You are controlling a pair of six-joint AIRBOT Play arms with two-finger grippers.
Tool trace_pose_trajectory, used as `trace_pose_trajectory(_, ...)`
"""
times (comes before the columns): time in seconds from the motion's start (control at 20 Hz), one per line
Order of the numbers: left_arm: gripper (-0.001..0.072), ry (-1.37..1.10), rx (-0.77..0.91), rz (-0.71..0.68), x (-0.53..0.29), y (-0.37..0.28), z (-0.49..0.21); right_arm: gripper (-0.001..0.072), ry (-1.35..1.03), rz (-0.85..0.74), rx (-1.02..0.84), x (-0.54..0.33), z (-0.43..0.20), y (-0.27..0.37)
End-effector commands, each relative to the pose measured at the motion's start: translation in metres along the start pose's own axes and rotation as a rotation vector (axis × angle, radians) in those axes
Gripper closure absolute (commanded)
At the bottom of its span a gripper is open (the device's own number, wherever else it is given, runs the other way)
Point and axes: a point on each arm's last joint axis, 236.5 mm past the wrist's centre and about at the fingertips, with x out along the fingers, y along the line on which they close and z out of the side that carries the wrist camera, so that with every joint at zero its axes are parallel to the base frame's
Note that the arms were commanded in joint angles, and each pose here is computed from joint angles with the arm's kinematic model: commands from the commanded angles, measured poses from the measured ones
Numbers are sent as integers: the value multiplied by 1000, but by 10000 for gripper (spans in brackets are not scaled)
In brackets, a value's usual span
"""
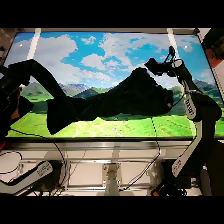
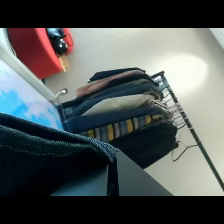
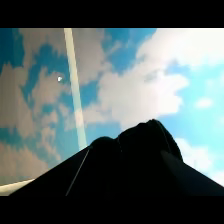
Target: Fold the clothes and pants, and hang the long-sleeved shirts on hangers.
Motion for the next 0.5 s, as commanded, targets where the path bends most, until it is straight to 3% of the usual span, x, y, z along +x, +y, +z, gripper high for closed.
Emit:
trace_pose_trajectory(0.0, 697, 4, 2, 3, 0, 1, -1, 261, -13, -2, 42, -10, 14, -5)
trace_pose_trajectory(0.45, 697, 5, 2, 4, 0, 1, -1, 259, 233, 2, 80, 11, -53, -26)
